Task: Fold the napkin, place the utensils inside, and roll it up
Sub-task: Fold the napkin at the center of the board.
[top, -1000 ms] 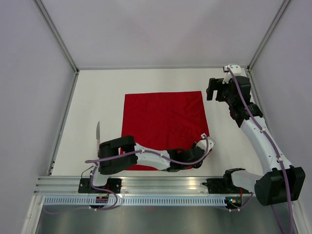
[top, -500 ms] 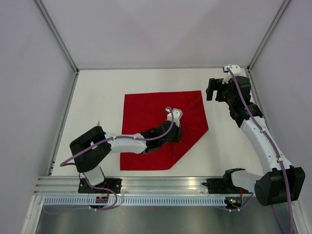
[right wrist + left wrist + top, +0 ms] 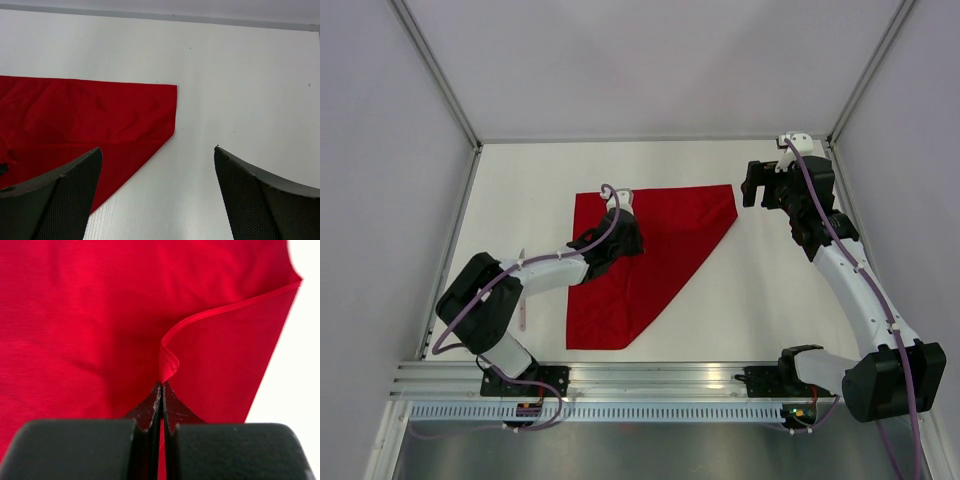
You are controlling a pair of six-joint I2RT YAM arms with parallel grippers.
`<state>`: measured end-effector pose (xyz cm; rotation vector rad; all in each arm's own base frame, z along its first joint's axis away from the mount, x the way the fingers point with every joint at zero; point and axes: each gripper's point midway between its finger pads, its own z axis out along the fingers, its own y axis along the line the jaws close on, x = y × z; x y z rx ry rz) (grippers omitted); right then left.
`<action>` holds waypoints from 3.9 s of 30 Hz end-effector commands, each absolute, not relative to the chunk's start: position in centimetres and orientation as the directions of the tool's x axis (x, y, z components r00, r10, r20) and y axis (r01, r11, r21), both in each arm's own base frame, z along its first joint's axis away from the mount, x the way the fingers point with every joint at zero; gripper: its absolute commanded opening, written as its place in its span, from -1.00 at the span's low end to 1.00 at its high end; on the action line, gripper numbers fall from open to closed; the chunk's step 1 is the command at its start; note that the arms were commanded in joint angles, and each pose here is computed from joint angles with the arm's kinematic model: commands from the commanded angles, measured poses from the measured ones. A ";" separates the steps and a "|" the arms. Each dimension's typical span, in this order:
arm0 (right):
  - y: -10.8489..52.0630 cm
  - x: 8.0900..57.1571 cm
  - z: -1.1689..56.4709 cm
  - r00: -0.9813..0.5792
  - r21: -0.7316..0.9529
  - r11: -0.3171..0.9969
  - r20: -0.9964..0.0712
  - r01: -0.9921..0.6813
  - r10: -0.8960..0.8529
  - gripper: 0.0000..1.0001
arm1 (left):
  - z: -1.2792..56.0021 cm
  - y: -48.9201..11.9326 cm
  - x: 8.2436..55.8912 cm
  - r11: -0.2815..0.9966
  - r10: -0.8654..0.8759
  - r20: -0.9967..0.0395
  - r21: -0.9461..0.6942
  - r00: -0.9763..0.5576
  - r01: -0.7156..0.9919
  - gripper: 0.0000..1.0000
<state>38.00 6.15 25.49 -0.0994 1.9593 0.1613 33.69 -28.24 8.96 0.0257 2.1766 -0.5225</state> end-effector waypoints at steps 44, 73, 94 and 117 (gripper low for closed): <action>6.4 37.9 26.3 -0.380 0.086 0.984 -0.925 -0.155 0.020 0.94 | 10.5 -16.9 43.7 0.910 -0.337 -0.704 -0.413 -0.625 -0.025 -0.95; 6.5 38.1 25.8 -0.395 0.089 0.983 -0.919 -0.158 0.020 0.94 | 10.3 -13.6 46.3 0.903 -0.371 -0.682 -0.423 -0.630 -0.074 -0.95; 6.6 38.1 25.8 -0.395 0.094 0.983 -0.918 -0.161 0.023 0.94 | 11.0 -12.5 47.5 0.898 -0.388 -0.677 -0.430 -0.626 -0.091 -0.95; 6.6 38.1 25.7 -0.398 0.091 0.983 -0.917 -0.158 0.021 0.95 | 11.6 -11.9 49.1 0.888 -0.406 -0.671 -0.449 -0.621 -0.095 -0.95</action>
